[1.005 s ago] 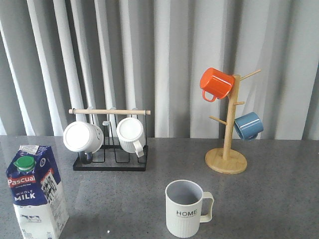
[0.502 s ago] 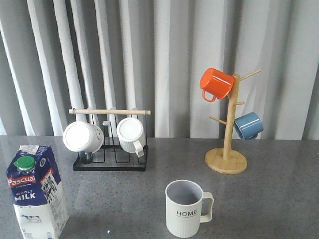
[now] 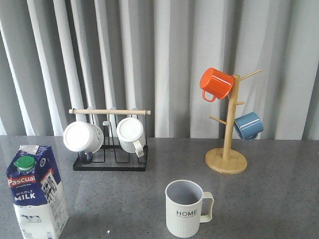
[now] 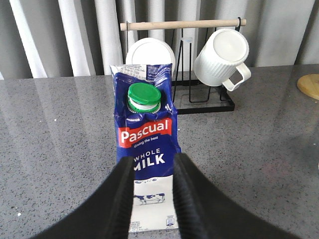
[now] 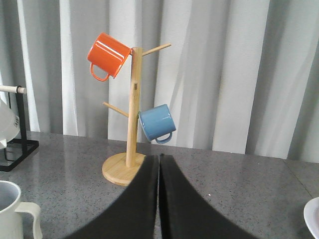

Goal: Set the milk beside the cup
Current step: 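Reach the left gripper to the milk carton and grasp its top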

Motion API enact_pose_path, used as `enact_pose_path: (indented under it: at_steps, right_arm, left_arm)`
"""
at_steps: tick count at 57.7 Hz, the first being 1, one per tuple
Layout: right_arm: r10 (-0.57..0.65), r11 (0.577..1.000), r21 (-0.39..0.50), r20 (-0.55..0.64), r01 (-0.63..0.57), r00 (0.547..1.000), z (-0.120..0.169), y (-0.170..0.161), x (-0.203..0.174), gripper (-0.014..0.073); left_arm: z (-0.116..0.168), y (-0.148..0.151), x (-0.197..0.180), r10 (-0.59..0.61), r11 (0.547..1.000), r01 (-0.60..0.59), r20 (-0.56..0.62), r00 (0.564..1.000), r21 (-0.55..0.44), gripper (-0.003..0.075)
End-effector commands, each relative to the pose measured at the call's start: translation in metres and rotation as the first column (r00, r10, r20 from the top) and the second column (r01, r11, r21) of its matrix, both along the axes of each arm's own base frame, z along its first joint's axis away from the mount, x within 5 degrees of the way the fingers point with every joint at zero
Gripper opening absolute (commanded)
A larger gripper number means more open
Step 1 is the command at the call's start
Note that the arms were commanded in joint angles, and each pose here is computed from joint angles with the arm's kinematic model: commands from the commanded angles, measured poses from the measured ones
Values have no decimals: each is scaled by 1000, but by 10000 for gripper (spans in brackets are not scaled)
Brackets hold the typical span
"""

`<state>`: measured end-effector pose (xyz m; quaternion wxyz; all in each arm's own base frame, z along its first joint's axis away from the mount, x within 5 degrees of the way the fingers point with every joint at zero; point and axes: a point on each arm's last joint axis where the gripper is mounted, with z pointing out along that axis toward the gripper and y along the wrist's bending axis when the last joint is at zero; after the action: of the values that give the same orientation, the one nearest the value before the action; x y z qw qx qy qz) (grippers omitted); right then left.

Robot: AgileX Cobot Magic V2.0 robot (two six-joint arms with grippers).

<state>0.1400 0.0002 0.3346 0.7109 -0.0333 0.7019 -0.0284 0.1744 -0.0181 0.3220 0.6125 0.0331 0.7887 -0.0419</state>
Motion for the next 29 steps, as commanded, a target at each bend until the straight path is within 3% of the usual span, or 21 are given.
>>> enact_pose_path:
  at_steps: [1, 11, 15, 19, 26, 28, 29]
  right_arm:
    - [13, 1000, -11, 96, -12, 995, 16, 1, -1, -7]
    - [13, 1000, -11, 96, -12, 995, 16, 1, -1, -7]
    - [13, 1000, -11, 96, -12, 995, 16, 1, -1, -7]
    - [13, 1000, -11, 96, -12, 995, 16, 1, -1, -7]
    - [13, 1000, -11, 96, -12, 995, 16, 1, -1, -7]
    - [13, 1000, -11, 96, -12, 995, 16, 1, -1, -7]
    - [13, 1000, -11, 96, -12, 995, 16, 1, -1, -7]
  left_arm:
    - [19, -1, 1, 4, 1000, -2, 108, 994, -22, 207]
    - [22, 0, 1, 9, 1000, -5, 138, 990, -29, 212]
    - [26, 0, 2, 17, 999, -10, 180, 984, -40, 255]
    - [29, 1, 2, 32, 996, -15, 204, 979, -84, 355]
    - [29, 1, 2, 39, 994, -17, 203, 978, -113, 663]
    - [29, 1, 2, 39, 994, -17, 203, 978, -113, 737]
    - [29, 1, 2, 39, 994, -17, 203, 978, -112, 736]
